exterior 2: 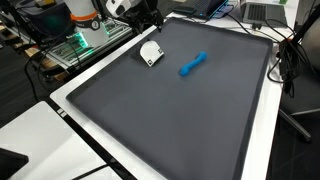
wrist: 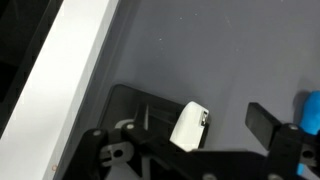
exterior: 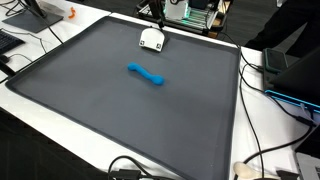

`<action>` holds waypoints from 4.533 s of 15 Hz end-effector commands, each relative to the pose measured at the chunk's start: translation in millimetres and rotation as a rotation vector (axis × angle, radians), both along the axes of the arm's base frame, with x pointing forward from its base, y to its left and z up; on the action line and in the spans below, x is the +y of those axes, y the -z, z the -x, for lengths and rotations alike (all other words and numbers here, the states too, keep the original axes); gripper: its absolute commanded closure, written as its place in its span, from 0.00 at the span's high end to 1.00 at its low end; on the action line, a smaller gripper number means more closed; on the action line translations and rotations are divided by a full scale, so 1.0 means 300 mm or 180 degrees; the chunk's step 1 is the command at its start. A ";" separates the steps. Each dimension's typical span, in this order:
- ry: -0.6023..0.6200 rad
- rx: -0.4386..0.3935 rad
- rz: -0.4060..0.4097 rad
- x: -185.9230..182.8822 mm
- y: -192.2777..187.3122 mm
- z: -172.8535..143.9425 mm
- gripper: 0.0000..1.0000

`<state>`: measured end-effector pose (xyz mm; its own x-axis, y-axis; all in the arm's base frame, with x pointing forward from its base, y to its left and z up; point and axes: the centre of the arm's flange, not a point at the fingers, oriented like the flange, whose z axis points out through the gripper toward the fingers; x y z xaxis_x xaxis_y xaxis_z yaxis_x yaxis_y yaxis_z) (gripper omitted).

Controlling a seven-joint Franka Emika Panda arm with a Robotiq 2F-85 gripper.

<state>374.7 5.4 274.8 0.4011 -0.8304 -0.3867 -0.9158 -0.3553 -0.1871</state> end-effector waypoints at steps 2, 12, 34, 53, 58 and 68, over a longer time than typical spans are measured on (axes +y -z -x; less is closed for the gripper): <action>0.0078 0.0077 0.0061 0.010 0.063 -0.015 1.00; 0.0200 -0.0006 0.0309 0.002 0.108 -0.055 1.00; 0.0379 -0.0002 0.0564 -0.004 0.110 -0.081 0.33; -0.0006 -0.0210 0.0522 0.029 -0.117 -0.188 0.01; -0.0729 -0.0070 0.0515 0.081 -0.281 -0.331 0.01; -0.2221 0.0514 0.0653 0.278 -0.360 -0.572 0.01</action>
